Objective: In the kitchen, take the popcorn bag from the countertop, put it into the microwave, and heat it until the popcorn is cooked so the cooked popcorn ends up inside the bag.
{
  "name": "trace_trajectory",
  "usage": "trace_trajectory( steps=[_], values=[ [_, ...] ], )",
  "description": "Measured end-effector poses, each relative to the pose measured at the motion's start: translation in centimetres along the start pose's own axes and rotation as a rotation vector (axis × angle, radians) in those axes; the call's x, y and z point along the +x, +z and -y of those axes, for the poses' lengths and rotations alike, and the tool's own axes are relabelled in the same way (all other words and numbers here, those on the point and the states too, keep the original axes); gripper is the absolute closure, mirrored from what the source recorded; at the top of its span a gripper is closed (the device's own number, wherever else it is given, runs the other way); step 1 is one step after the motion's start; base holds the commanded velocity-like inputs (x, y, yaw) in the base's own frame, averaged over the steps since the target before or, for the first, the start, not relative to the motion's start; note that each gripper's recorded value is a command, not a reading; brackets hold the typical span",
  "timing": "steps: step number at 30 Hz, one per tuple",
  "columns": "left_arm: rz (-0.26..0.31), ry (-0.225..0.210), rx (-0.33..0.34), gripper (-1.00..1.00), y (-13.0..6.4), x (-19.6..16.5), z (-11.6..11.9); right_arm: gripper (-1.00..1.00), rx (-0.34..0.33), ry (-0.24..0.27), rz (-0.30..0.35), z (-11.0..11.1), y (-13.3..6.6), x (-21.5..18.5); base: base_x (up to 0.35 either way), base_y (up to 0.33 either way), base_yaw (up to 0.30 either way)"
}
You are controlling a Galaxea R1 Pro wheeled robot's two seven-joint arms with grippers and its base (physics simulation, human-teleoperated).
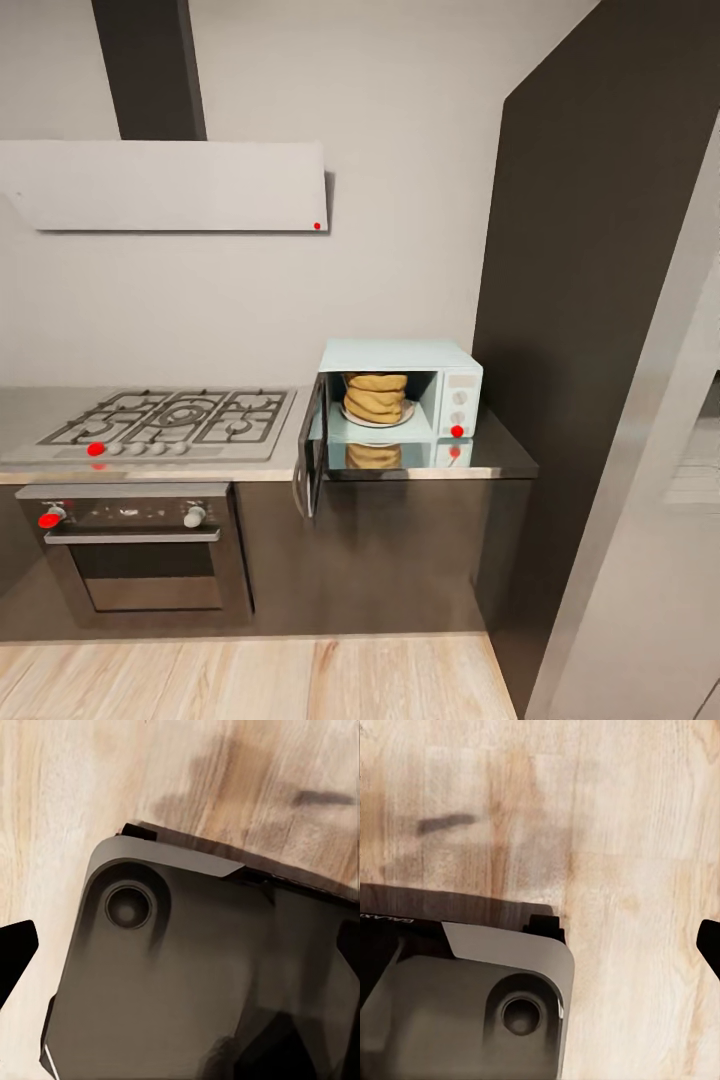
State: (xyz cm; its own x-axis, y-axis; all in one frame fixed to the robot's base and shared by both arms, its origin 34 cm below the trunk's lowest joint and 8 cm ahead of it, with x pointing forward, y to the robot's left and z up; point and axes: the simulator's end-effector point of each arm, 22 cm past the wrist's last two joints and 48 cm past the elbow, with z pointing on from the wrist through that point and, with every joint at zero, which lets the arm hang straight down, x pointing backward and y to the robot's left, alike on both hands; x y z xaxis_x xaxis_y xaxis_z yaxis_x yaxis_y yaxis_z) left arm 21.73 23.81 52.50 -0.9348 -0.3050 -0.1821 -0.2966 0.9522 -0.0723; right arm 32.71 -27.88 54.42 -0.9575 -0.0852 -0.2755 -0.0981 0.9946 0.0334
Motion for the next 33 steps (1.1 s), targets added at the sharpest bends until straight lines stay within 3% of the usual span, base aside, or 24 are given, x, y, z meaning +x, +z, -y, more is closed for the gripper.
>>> trace_trajectory(
  steps=[4, 6, 8, 9, 13, 14, 18, 20, 23, 26, 27, 31, 33],
  values=[
    [0.062, 0.001, 0.027, -1.00, 0.0, -3.5, 1.0, -1.00, 0.001, 0.000, -0.002, 0.1, 0.0, 0.1, 0.000, 0.000, 0.000],
    [0.124, 0.007, 0.051, -1.00, -0.6, -8.8, 1.5, -1.00, 0.001, 0.001, -0.011, 0.0, 0.0, 0.8, 0.000, 0.000, 0.000],
    [0.126, 0.019, 0.074, -1.00, -1.7, -12.8, 1.9, -1.00, 0.001, 0.001, -0.014, 0.1, 0.0, 1.1, 0.000, 0.000, 0.000],
    [0.135, 0.031, 0.095, -1.00, -2.8, -15.7, 2.7, -1.00, 0.001, 0.001, -0.015, 0.1, -0.1, 1.1, 0.000, 0.000, 0.000],
    [0.283, 0.068, 0.146, -1.00, -7.3, -24.5, 5.0, -1.00, 0.002, 0.001, -0.016, 0.1, -0.1, 1.2, 0.000, 0.000, 0.000],
    [0.304, 0.072, 0.148, -1.00, -7.8, -25.6, 5.0, -1.00, 0.002, 0.001, -0.016, 0.1, -0.1, 1.2, 0.000, 0.000, 0.000],
    [0.467, 0.080, 0.169, -1.00, -12.1, -36.5, 7.0, -1.00, 0.005, 0.001, -0.014, 0.3, -0.1, 1.1, 0.000, 0.000, 0.000],
    [0.546, 0.078, 0.191, -1.00, -15.2, -42.5, 8.9, -1.00, 0.005, -0.001, -0.014, 0.3, -0.1, 1.1, 0.000, 0.000, 0.000],
    [0.601, 0.079, 0.213, -1.00, -18.0, -46.6, 10.3, -1.00, 0.010, -0.005, -0.014, 0.5, -0.1, 1.1, 0.000, 0.000, 0.000],
    [0.696, 0.056, 0.260, -1.00, -22.3, -51.9, 12.1, -1.00, 0.029, -0.010, -0.015, 1.1, -0.1, 1.1, 0.000, 0.000, 0.000],
    [0.749, 0.037, 0.285, -1.00, -24.8, -54.7, 12.8, -1.00, 0.032, -0.012, -0.014, 1.2, -0.1, 1.1, 0.000, 0.000, 0.000],
    [0.911, 0.001, 0.320, -1.00, -30.7, -60.1, 13.1, -1.00, 0.036, -0.014, -0.013, 1.3, -0.1, 1.1, 0.000, 0.000, 0.000],
    [0.976, -0.069, 0.382, -1.00, -33.8, -61.8, 12.6, -1.00, 0.037, -0.014, -0.012, 1.4, -0.1, 1.1, 0.000, 0.000, 0.000]
  ],
)
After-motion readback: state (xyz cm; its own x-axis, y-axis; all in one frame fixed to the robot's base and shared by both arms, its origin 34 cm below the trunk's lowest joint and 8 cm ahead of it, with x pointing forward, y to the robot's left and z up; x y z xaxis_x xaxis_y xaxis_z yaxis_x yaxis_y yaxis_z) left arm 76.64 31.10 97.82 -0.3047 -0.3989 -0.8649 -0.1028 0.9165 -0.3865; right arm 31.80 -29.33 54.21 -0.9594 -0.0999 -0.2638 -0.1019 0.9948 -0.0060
